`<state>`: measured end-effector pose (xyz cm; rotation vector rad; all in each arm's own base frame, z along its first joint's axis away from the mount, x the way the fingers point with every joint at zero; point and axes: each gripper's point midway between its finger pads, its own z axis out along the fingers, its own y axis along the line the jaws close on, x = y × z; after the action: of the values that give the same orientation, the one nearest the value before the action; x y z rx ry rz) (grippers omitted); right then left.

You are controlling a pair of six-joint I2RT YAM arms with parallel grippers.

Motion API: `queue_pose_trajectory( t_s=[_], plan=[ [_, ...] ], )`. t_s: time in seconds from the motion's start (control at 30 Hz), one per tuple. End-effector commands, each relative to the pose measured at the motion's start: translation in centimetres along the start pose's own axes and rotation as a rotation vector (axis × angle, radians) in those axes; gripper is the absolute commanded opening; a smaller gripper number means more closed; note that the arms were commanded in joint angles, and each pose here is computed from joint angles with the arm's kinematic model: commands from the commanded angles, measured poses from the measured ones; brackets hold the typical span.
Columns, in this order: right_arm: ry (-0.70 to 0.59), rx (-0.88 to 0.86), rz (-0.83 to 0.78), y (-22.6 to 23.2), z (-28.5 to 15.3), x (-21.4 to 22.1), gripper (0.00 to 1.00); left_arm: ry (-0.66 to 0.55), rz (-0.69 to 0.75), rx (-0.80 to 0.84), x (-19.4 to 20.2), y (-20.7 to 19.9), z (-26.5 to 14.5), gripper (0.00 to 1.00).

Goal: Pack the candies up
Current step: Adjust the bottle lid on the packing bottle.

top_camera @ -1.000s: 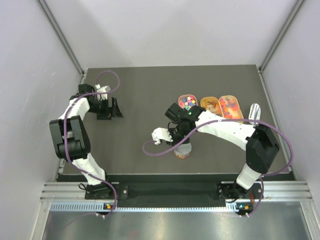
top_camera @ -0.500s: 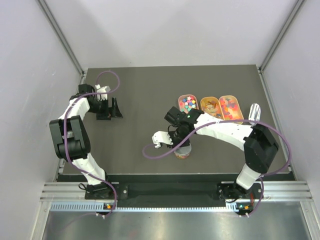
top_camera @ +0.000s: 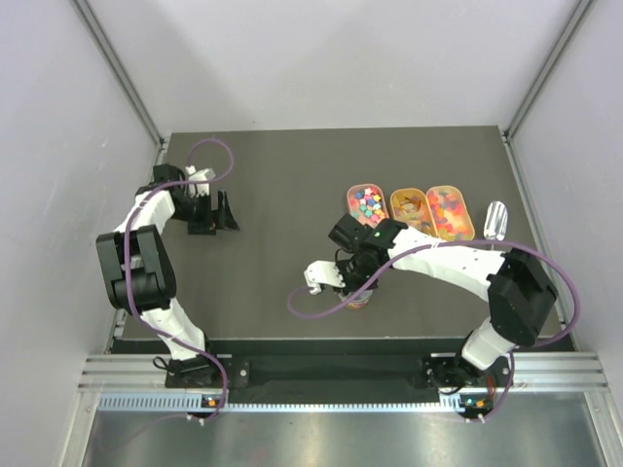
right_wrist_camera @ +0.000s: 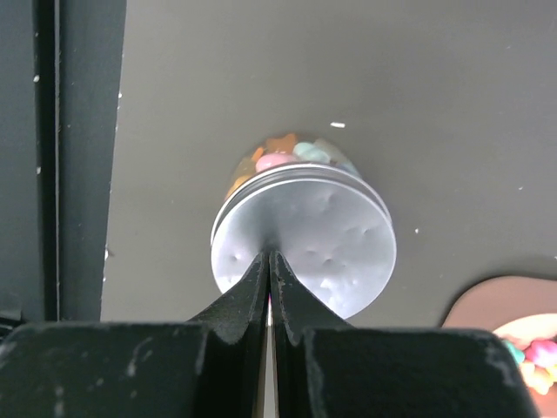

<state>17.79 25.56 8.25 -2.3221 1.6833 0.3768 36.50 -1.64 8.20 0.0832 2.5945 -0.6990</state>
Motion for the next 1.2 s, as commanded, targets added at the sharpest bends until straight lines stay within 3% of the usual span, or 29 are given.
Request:
queue_pose_trajectory(
  t_s=[0.0,0.1,0.3,0.43,0.63,0.73,0.77,0.8,0.87,0.93,0.97,1.03,1.17],
  plan=[
    [0.004,-0.001,-0.001,-0.5,1.9,0.3,0.00,-0.019,0.045,-0.018,-0.1,-0.6,-1.3,0.93],
    [-0.009,0.025,0.008,-1.0,0.5,-0.3,0.00,-0.043,0.071,-0.054,-0.4,-0.6,-1.9,0.98],
    [-0.015,0.058,-0.004,-1.0,-2.0,-0.9,0.00,-0.073,0.114,-0.074,-0.9,-1.1,-2.8,0.98],
    [-0.001,0.052,-0.005,-0.7,-1.6,-0.1,0.00,-0.071,0.140,-0.069,-0.4,-1.6,-3.0,0.98],
    [0.005,-0.014,0.028,0.5,2.4,0.9,0.00,-0.019,0.340,-0.069,1.6,-4.4,-2.9,0.98],
    [0.010,0.038,0.025,-0.9,0.8,0.4,0.00,-0.049,0.479,-0.063,2.0,-7.1,-3.7,0.98],
    [0.001,0.061,0.027,-1.4,0.0,0.0,0.04,-0.056,0.528,-0.042,2.4,-8.6,-3.7,0.98],
    [-0.023,0.101,0.037,-2.0,-1.7,-0.5,0.17,-0.104,0.561,-0.029,1.7,-9.4,-4.0,0.98],
    [-0.063,0.151,0.037,-2.8,-4.6,-1.7,0.55,-0.207,0.589,0.035,1.6,-12.0,-5.4,0.98],
    [-0.120,0.244,0.029,-3.5,-7.9,-2.4,0.88,-0.337,0.631,0.074,0.6,-14.2,-7.2,0.98],
    [-0.150,0.294,0.023,-4.0,-9.1,-2.8,0.99,-0.346,0.598,0.129,1.6,-15.1,-7.1,0.98],
    [-0.219,0.414,0.040,-4.2,-12.2,-3.2,1.00,-0.394,0.617,0.187,2.4,-16.8,-8.3,0.95],
    [-0.398,0.593,0.131,-4.0,-16.1,-4.2,1.00,-0.344,0.769,0.287,7.2,-18.7,-6.9,0.96]
  ],
)
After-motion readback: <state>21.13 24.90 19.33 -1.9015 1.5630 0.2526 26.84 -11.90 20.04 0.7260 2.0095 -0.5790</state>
